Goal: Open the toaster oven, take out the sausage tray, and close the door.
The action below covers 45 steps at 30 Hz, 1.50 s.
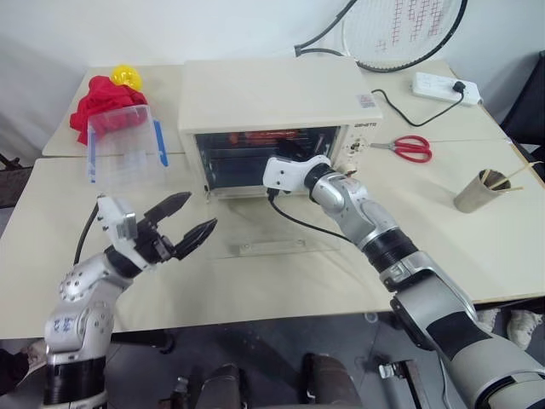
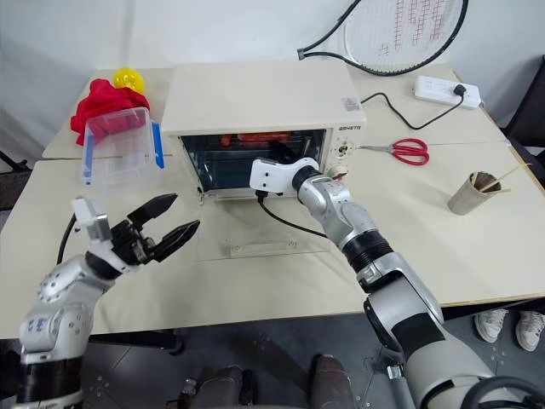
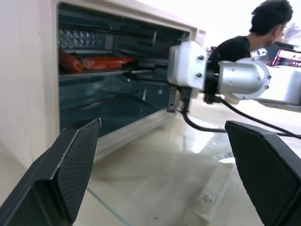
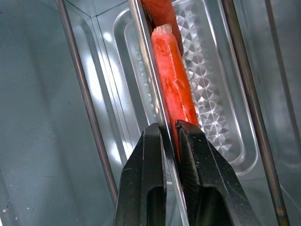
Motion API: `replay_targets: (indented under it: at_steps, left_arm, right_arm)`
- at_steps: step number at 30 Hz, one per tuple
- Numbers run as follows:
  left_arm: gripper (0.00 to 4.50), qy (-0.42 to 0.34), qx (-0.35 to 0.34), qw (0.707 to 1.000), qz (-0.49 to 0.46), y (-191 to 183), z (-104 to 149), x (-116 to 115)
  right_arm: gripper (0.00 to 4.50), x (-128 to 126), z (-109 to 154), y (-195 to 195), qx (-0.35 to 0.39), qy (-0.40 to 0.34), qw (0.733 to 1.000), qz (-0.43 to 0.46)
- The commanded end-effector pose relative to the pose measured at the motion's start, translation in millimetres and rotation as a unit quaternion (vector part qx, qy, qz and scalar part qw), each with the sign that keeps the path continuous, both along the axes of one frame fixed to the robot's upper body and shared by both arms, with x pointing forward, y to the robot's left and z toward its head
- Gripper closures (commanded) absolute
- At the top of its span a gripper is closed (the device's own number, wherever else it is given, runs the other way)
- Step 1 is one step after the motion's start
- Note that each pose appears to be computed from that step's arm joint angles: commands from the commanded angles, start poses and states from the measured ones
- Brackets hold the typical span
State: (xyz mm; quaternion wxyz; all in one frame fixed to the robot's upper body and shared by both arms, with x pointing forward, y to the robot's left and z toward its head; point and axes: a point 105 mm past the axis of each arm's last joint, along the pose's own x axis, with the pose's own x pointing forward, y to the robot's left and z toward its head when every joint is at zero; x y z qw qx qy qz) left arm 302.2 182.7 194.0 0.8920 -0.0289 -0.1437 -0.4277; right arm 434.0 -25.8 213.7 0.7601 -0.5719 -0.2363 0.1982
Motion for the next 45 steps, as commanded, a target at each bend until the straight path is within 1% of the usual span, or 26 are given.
replay_targets:
  at_steps: [1,9,16,19,22,27,35,40,45]
  left_arm:
    - [0.00,-0.026,0.006,0.999,-0.026,-5.3,18.3,12.6]
    - [0.00,-0.042,0.014,0.998,-0.051,-16.0,34.9,37.2]
    - [0.00,-0.051,0.002,0.998,-0.045,-9.4,45.3,47.9]
    - [0.00,-0.049,-0.007,0.998,-0.038,-3.1,51.3,54.0]
    - [0.00,-0.041,-0.004,0.998,-0.043,-0.2,52.0,57.2]
    - [0.00,-0.030,-0.001,0.998,-0.046,1.9,48.9,59.3]
    - [0.00,-0.012,0.012,0.998,-0.057,4.3,40.1,64.9]
    - [0.00,-0.009,0.016,0.998,-0.064,2.5,40.1,68.6]
    - [0.00,-0.005,0.010,0.998,-0.069,1.4,40.5,70.6]
  right_arm:
    - [4.36,-9.7,20.0,7.4,0.022,-0.020,0.999,0.035]
    - [4.36,-15.3,24.1,8.3,0.005,-0.020,0.999,0.048]
    - [4.36,-22.1,28.8,8.4,-0.014,-0.020,0.997,0.067]
    - [4.36,-31.9,24.3,5.5,-0.032,-0.010,0.996,0.079]
    - [4.36,-48.7,15.6,2.7,-0.037,0.016,0.995,0.092]
    - [4.36,-72.4,0.5,-2.2,-0.035,0.043,0.994,0.093]
    - [4.36,-109.2,-13.0,-17.6,-0.038,0.067,0.993,0.088]
    - [4.36,-120.8,-19.6,-29.5,-0.052,0.078,0.992,0.079]
    - [4.36,-130.2,-18.3,-39.8,-0.063,0.063,0.993,0.072]
